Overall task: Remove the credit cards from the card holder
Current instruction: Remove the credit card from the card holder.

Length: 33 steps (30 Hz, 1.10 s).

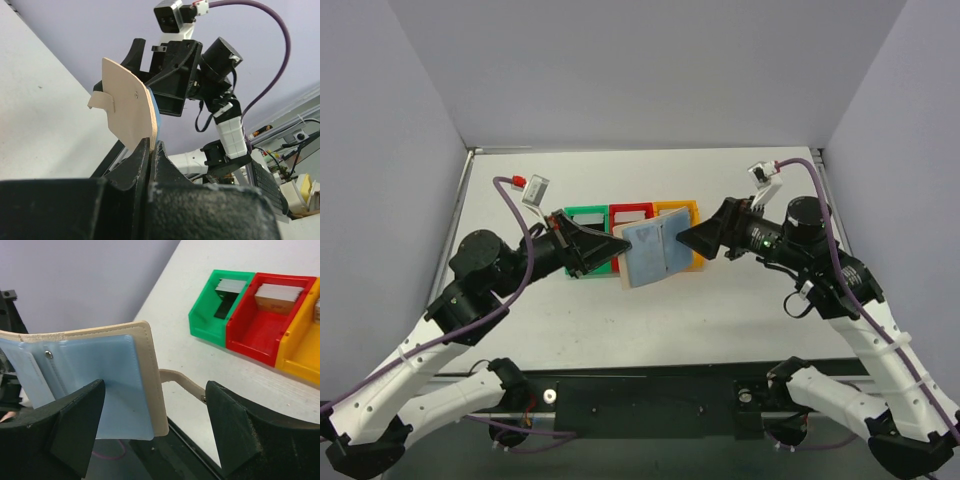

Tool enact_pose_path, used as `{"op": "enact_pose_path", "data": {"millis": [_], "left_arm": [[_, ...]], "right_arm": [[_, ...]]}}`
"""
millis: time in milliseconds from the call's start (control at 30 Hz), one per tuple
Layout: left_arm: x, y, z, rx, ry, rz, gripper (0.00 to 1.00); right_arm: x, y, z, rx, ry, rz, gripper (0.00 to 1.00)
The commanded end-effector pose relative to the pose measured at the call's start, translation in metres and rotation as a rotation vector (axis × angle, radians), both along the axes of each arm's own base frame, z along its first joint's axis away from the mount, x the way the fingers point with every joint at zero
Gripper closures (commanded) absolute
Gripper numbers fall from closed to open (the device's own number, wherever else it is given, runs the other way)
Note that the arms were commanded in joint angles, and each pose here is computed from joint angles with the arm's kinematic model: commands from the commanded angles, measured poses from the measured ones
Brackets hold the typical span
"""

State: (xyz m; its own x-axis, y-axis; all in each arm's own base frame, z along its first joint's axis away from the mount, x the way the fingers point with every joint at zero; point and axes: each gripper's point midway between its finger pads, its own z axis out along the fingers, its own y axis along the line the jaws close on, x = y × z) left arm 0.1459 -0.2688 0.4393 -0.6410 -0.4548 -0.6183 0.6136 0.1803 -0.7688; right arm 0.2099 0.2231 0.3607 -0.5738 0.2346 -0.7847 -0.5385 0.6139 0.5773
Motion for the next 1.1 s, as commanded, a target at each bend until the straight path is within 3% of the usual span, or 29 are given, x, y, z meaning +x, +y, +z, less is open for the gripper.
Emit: {"op": "enact_pose_path", "data": {"millis": [0,300,733,867,967,1067], "left_arm": [[-0.013,0.006,0.036,-0.116,-0.090,-0.046,1.00],[-0.009,0.007,0.032,-0.132,-0.080,-0.050,1.00],[-0.006,0.007,0.031,-0.142,-0.068,-0.047,1.00],[-0.004,0.005,0.029,-0.133,-0.059,-0.051,1.00],[-0.005,0.005,0.028,-0.128,-0.058,-0.053,0.99],[-0.006,0.006,0.026,-0.122,-0.057,-0.051,0.92]], "right_arm": [[-0.017,0.017,0.039,0.236,-0.031,0.186,0.25],[-0.030,0.022,0.066,0.406,-0.030,0.329,0.25],[-0.034,0.026,0.067,0.436,-0.001,0.387,0.70],[-0.033,0.026,0.066,0.434,0.001,0.383,1.00],[-0.032,0.025,0.066,0.436,0.000,0.373,1.00],[-0.028,0.024,0.064,0.439,0.008,0.356,1.00]]}}
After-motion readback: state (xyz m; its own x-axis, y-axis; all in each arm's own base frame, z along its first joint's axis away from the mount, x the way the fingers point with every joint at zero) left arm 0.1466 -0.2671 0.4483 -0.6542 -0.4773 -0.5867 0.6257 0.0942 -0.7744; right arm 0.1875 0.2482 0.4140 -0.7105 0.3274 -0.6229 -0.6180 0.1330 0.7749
